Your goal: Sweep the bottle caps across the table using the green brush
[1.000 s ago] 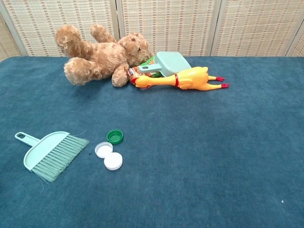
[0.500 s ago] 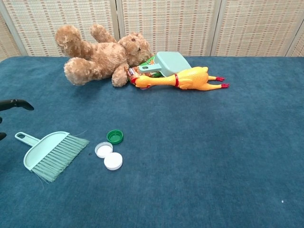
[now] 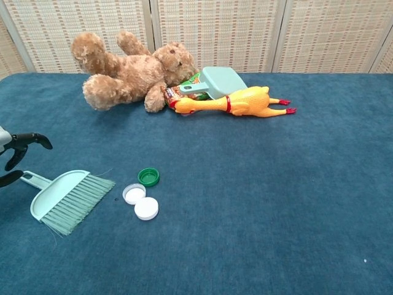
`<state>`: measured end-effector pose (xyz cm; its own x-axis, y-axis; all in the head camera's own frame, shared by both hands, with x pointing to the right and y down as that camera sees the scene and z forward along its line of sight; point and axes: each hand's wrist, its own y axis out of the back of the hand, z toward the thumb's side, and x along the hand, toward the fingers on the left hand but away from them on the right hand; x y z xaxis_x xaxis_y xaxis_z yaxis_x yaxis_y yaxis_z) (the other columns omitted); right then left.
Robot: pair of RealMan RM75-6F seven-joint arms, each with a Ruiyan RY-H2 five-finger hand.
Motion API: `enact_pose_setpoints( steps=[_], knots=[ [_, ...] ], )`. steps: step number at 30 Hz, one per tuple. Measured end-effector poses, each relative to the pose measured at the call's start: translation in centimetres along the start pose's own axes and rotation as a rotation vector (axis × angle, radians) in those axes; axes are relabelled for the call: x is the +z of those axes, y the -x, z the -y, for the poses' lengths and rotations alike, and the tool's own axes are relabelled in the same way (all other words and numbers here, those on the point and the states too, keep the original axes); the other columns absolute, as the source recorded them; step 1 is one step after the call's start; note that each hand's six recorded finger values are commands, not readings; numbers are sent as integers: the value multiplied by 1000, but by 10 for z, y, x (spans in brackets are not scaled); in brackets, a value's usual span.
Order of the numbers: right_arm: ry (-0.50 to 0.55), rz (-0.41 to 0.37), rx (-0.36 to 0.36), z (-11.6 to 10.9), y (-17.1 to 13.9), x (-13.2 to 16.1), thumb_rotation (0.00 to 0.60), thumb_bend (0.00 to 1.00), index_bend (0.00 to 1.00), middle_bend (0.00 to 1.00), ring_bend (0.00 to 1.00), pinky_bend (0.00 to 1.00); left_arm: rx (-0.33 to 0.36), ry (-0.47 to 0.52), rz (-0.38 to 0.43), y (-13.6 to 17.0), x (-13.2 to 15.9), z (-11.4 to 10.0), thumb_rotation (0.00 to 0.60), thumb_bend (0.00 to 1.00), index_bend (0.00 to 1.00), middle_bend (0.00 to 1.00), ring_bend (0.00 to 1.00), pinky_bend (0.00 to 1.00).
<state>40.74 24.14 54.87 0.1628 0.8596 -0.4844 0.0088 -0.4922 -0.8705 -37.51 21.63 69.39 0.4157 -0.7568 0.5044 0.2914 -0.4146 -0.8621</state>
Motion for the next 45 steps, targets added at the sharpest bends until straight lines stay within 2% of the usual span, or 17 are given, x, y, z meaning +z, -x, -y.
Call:
enact_pose_setpoints(
  steps=[4, 10, 15, 22, 25, 31, 34, 42, 45],
  knots=[
    [-2, 2, 3, 1, 0, 0, 600, 198, 0, 0, 0, 0, -39, 2, -4, -4, 0, 9, 600, 391, 147, 158, 722, 902],
    [-4, 6, 5, 1, 0, -1, 600, 198, 0, 0, 0, 0, -65, -23, -6, -10, 0, 17, 600, 390, 143, 152, 728, 905],
    [-4, 7, 6, 1, 1, -1, 600, 198, 0, 0, 0, 0, -80, -72, -10, -11, -3, 24, 600, 390, 215, 223, 728, 905],
    [-4, 6, 10, 2, 0, 0, 600, 198, 0, 0, 0, 0, -110, -128, 8, -8, -1, 36, 600, 389, 223, 245, 729, 905],
    [-4, 6, 10, 2, 0, 0, 600, 198, 0, 0, 0, 0, -115, -149, 20, -8, 1, 40, 600, 398, 239, 282, 728, 905],
    [-5, 7, 17, 3, 0, 0, 600, 198, 0, 0, 0, 0, -108, -208, 44, -8, 6, 45, 600, 400, 362, 357, 728, 905],
    [-4, 8, 19, 3, 0, 0, 600, 198, 0, 0, 0, 0, -98, -236, 55, -10, 11, 47, 600, 394, 378, 376, 728, 906],
    [-3, 8, 18, 2, 0, -1, 600, 198, 0, 0, 0, 0, -56, -238, 67, -11, 15, 46, 600, 380, 552, 616, 735, 916],
    [-3, 6, 23, 3, 0, 0, 600, 198, 0, 0, 0, 0, -26, -235, 66, -9, 15, 40, 600, 387, 647, 758, 744, 924]
  ],
)
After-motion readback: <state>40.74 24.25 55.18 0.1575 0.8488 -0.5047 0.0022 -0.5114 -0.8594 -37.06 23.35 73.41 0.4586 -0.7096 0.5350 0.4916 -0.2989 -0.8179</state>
